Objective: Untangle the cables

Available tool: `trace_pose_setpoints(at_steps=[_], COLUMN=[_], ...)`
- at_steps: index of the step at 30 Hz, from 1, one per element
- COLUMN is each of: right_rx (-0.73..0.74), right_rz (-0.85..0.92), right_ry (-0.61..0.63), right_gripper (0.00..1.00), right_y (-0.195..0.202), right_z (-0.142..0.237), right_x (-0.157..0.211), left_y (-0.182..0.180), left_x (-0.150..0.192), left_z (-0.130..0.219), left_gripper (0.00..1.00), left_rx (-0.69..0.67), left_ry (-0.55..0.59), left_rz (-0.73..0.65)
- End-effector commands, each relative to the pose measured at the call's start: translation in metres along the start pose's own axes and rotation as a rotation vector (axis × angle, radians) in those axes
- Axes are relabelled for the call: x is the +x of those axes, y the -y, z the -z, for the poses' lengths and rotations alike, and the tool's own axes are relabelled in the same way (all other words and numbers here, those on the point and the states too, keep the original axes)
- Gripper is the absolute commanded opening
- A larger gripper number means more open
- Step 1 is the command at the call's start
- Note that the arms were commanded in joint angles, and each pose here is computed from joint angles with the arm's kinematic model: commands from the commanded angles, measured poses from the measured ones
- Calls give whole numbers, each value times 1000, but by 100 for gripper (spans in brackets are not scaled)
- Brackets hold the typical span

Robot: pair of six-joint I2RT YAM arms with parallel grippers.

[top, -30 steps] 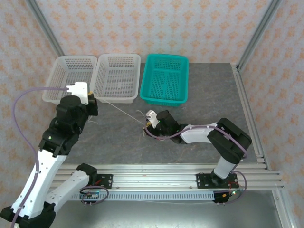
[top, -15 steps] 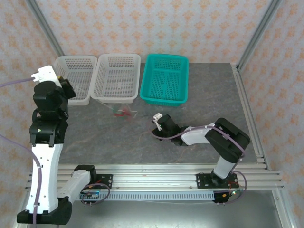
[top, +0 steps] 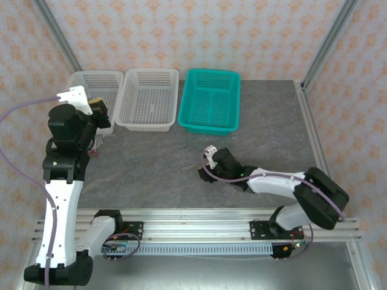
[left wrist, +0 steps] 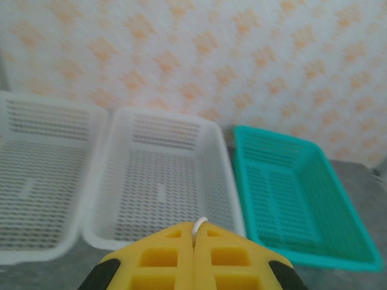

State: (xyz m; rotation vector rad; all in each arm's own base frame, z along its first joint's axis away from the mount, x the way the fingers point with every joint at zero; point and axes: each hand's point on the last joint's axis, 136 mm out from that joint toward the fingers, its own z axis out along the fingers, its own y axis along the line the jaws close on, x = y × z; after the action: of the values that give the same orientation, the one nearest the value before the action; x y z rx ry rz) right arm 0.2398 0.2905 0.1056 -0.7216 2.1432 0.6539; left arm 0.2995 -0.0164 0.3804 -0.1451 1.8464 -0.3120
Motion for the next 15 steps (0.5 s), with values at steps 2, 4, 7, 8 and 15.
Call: trace_pose_setpoints(at_steps=[2,4,7,8,15], right_rx=[-4,-3,-6,-19,-19], right_rz=[5,-2,-16,-12,-7], right_ry=[152,207,275,289,317], right_gripper=[49,52,55,55,73], right_y=[-10,-12,-15,-17,-15], right_z=[13,20,32,35,50], right_x=[-56,-74,-94,-98,-89], left_y=[72,101,139,149,207], left_x=[-2,-6,-18,-24,-37], left_z=[23,28,33,33,31], left_gripper=[0,0,0,0,0], left_rx=[338,438,545,563,698], left_ry=[-2,-5,1,10,22], left_rz=[29,7,-29,-32,-93])
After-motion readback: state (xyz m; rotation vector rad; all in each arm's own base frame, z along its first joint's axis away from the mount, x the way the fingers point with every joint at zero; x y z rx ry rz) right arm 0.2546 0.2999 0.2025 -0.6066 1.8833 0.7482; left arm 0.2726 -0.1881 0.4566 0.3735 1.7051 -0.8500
